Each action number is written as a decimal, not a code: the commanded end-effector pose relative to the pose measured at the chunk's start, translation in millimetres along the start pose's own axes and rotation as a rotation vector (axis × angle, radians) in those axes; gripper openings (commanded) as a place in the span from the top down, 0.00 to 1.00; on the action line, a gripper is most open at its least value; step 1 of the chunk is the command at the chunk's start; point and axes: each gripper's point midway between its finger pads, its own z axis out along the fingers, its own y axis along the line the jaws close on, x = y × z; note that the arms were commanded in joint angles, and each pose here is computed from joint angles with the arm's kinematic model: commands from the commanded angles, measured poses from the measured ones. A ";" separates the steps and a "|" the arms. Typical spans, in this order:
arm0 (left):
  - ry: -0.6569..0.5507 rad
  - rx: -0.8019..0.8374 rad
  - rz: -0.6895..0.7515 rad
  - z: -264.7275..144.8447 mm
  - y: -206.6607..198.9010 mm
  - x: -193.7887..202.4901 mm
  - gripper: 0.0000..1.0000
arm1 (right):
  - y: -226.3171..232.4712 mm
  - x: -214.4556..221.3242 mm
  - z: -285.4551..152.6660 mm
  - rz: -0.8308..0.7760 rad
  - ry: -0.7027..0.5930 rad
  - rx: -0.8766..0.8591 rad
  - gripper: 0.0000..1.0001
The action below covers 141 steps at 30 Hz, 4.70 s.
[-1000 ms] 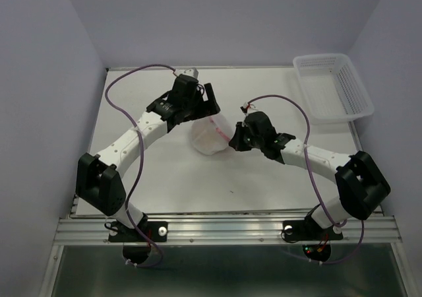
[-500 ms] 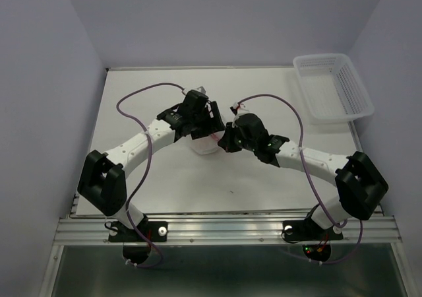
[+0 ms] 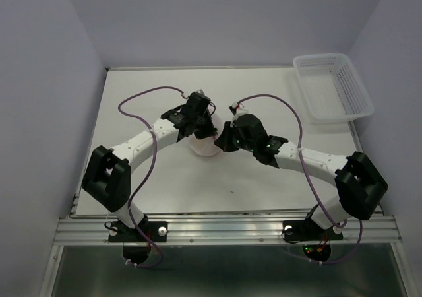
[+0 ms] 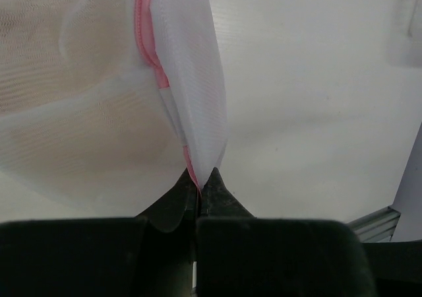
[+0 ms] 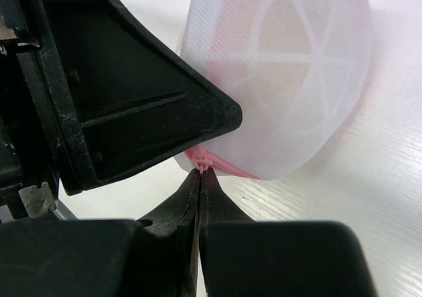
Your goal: Unzip the laundry bag and remove the bra
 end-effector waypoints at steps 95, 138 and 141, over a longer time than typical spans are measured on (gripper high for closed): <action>-0.043 0.464 0.222 6.7 -12.8 -61.8 0.04 | -33.3 -31.7 4.2 0.001 -0.074 0.096 0.99; 0.045 0.661 0.063 12.0 -26.7 -79.7 1.00 | -138.9 -27.8 -37.9 0.001 -0.035 0.365 0.99; 0.043 0.669 0.080 8.3 -20.7 -85.3 1.00 | -159.6 -32.0 -44.9 0.010 -0.045 0.410 0.99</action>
